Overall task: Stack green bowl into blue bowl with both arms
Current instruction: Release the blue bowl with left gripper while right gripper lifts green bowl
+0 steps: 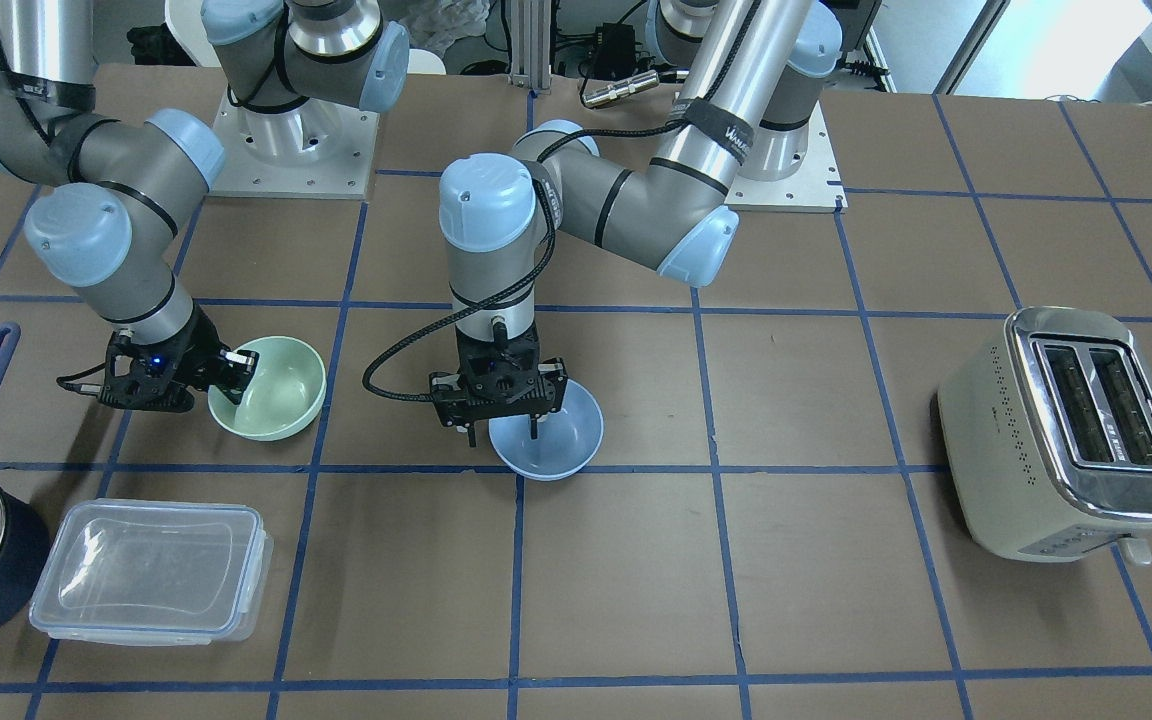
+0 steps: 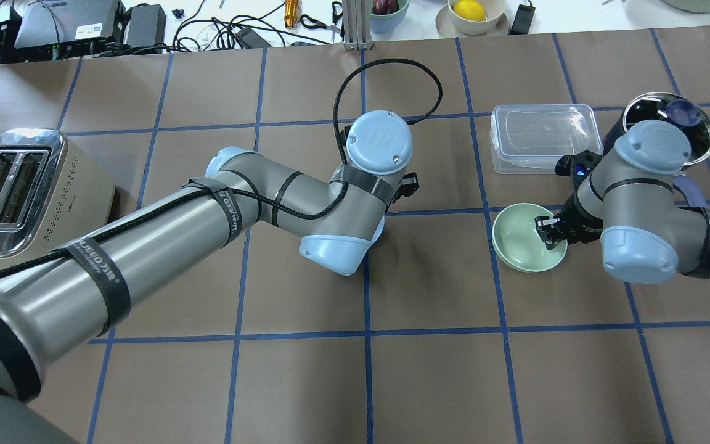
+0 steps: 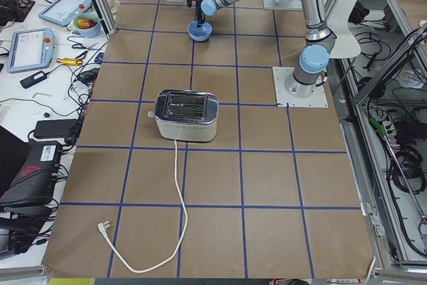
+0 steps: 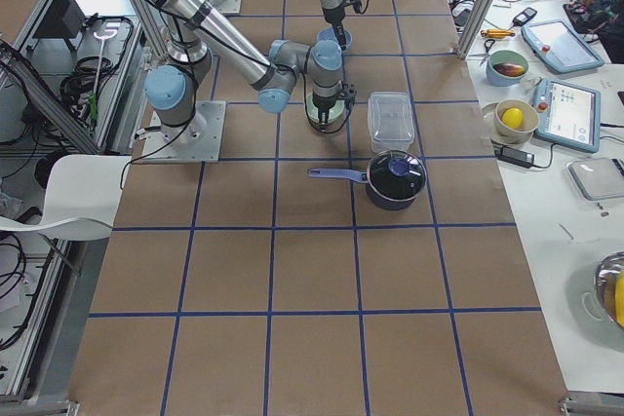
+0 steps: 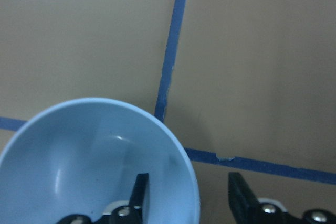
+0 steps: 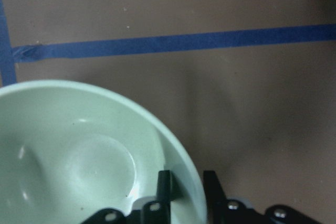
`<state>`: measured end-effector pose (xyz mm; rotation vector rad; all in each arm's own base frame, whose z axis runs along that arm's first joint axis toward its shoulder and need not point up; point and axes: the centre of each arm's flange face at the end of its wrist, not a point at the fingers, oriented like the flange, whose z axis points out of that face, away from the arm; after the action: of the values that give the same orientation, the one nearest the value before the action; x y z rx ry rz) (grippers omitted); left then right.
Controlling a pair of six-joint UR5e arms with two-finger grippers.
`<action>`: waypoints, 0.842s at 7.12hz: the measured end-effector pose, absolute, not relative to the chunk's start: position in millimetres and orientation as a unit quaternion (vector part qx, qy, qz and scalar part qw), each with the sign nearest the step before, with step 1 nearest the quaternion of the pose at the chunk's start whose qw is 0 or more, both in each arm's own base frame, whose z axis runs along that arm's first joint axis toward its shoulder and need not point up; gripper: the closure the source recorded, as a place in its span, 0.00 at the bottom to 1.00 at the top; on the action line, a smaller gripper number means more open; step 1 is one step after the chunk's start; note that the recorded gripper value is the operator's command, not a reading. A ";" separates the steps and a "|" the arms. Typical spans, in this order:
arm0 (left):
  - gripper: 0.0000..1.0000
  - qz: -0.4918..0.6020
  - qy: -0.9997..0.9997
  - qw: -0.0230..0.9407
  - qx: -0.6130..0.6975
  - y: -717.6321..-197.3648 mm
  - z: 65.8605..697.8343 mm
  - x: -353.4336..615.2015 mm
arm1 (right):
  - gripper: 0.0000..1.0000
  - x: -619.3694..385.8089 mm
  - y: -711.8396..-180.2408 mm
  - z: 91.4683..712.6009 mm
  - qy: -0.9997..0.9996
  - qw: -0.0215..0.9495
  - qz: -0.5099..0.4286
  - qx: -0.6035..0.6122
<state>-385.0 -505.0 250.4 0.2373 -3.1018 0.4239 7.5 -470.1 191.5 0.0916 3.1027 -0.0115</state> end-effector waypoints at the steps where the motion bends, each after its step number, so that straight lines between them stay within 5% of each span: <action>1: 0.00 0.134 -0.989 -0.008 0.064 -514.1 272.4 -352.7 | 1.00 9.8 -473.9 195.1 0.999 0.032 -0.009 0.029; 6: 0.00 0.082 -0.994 -0.059 -0.032 -509.3 416.8 -145.4 | 1.00 84.2 -533.6 277.4 0.988 0.132 0.000 0.078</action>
<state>-145.4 -509.3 416.8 -0.1037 -3.2472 0.2678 84.2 -533.6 277.4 0.2251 2.8685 -0.0006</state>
